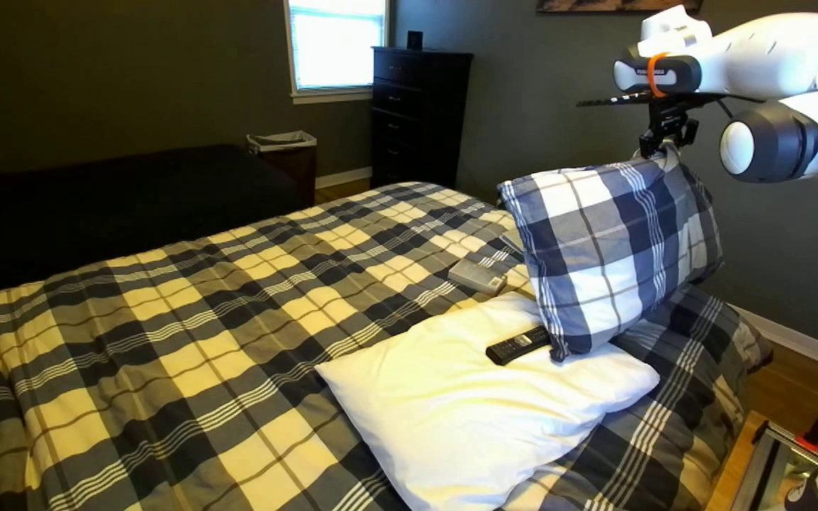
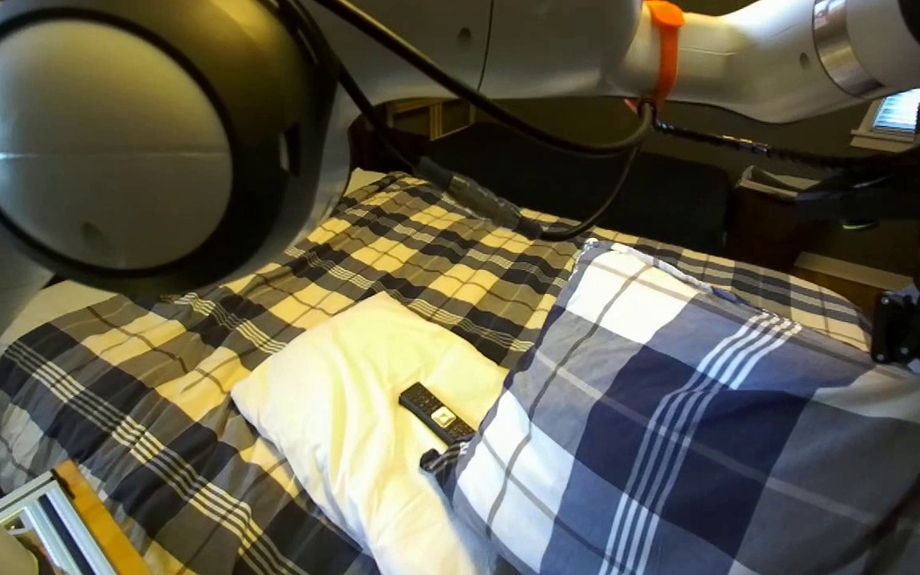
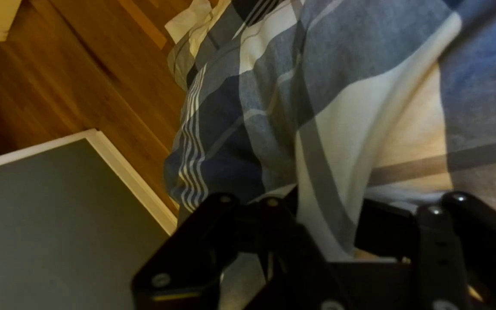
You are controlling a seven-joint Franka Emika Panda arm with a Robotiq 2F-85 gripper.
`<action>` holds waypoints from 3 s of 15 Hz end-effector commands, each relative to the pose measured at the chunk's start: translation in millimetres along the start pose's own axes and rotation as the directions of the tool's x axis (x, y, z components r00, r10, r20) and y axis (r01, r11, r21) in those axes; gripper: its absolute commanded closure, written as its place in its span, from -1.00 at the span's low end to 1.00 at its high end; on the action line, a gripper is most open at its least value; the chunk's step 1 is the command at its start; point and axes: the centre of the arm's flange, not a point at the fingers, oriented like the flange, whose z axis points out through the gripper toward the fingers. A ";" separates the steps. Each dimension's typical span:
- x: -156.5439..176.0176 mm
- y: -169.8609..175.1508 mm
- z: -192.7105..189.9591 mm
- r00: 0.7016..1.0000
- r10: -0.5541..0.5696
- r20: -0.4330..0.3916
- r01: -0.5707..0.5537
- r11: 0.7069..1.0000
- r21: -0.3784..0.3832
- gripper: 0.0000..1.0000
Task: Move the top pillow to the right, then put the remote on the bed
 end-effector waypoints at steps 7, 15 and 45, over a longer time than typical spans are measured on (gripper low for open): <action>31.1 62.7 -18.6 0.999 -0.018 -0.051 0.009 0.986 -0.168 1.00; 31.6 40.4 0.1 0.996 -0.087 -0.026 0.081 0.980 -0.180 1.00; -36.2 -23.5 -7.7 0.982 -0.070 0.176 0.021 0.964 0.267 -1.00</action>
